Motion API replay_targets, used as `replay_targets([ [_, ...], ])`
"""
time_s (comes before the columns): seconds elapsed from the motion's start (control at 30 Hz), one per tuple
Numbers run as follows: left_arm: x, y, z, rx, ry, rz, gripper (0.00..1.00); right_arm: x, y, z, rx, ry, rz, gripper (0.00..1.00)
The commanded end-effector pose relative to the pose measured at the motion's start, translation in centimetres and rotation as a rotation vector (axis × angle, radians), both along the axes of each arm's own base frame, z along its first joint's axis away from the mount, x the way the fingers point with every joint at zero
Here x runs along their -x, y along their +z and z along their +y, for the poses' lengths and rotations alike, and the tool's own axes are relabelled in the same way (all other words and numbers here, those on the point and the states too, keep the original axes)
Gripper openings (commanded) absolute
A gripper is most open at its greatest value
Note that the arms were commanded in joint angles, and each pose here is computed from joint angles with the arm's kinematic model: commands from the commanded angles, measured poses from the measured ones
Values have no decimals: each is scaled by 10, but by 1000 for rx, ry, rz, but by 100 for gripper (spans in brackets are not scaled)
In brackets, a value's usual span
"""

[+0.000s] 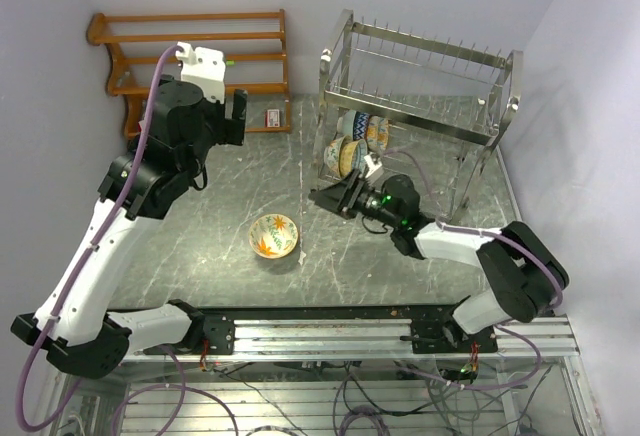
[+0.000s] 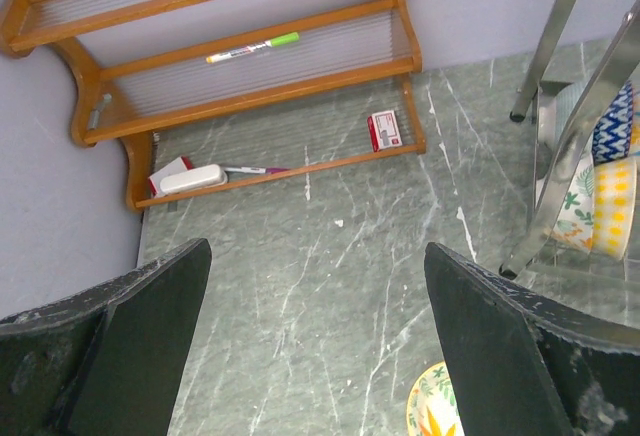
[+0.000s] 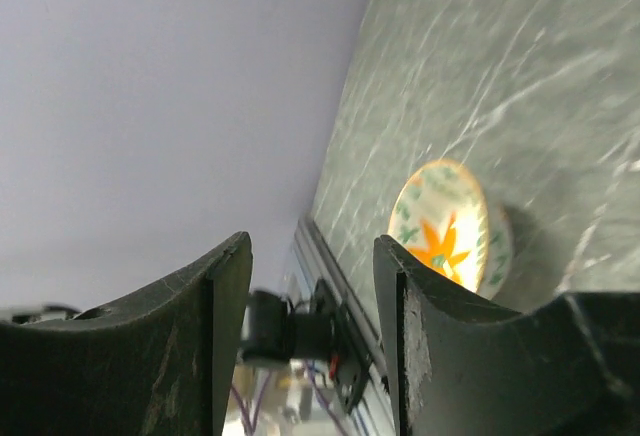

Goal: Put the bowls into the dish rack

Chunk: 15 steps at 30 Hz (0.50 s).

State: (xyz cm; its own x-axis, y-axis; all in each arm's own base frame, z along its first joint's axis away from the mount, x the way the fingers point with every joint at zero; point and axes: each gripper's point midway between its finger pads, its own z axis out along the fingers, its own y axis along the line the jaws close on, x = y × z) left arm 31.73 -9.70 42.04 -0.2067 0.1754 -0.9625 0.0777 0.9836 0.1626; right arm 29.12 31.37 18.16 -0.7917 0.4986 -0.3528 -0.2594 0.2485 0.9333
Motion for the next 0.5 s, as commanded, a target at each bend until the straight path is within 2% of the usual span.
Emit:
replay_targets([
  [0.0,15,33,10,89,28,-75,99,36,-9,32,185,127,-63,52],
  [0.3,58,59,58,122,156,-131,99,68,-37,96,611,406,-223,57],
  [0.47,83,64,79,147,193,-150,99,85,-80,119,918,565,-299,60],
])
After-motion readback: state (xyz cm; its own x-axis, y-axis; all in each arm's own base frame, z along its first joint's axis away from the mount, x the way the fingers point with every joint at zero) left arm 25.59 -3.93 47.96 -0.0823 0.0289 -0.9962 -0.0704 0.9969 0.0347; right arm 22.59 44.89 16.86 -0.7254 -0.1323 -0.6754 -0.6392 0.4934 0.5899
